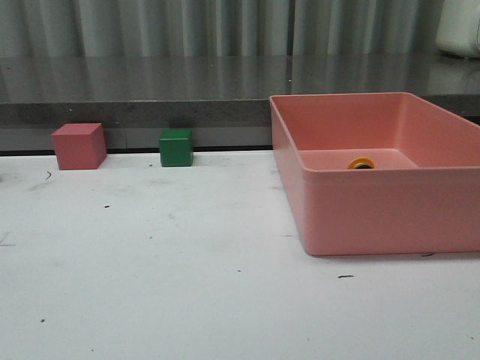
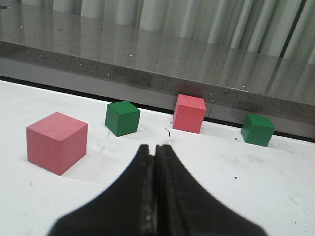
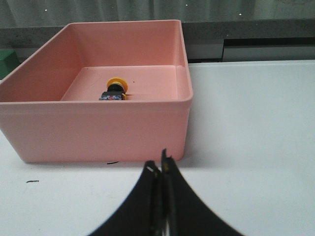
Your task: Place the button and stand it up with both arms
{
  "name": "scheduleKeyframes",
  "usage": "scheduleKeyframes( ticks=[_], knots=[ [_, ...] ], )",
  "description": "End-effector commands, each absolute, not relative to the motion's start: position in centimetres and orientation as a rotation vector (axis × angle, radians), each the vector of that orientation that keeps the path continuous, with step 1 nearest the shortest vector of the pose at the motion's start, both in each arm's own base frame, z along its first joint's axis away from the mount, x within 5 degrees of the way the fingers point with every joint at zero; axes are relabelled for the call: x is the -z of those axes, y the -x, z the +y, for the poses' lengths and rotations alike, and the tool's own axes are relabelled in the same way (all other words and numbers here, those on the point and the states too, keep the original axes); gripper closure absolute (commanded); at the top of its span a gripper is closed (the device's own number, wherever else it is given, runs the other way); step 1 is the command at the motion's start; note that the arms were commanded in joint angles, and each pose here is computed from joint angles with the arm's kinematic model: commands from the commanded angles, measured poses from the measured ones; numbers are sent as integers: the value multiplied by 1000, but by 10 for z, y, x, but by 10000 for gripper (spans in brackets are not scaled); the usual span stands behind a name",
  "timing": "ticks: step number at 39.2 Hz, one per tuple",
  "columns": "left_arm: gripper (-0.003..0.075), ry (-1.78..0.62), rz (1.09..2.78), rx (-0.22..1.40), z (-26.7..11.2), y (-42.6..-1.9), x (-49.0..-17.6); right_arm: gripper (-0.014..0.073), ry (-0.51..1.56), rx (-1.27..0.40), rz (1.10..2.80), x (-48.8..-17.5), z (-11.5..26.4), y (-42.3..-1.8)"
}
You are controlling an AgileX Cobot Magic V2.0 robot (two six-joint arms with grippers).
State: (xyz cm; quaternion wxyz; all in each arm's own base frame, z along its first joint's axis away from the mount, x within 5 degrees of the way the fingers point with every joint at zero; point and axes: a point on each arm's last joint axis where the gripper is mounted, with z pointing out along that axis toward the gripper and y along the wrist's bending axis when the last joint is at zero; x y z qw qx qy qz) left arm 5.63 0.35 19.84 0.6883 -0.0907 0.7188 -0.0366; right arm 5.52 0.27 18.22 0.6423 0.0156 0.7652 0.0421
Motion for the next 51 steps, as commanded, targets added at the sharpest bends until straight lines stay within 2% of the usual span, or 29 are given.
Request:
scheduleKeyframes(
  ticks=[1,41,46,51],
  knots=[
    [740,200,1521,90,4,-55,-202,662,-25,-77,1641,-192,2,-55],
    [740,200,1518,90,4,-55,-202,662,-31,-86,1606,-195,2,-56],
    [740,197,1468,85,4,-55,-207,662,-49,-108,1575,-198,2,-56],
    [740,192,1321,75,6,-53,-220,662,-50,-110,1518,-206,2,-55]
  ],
)
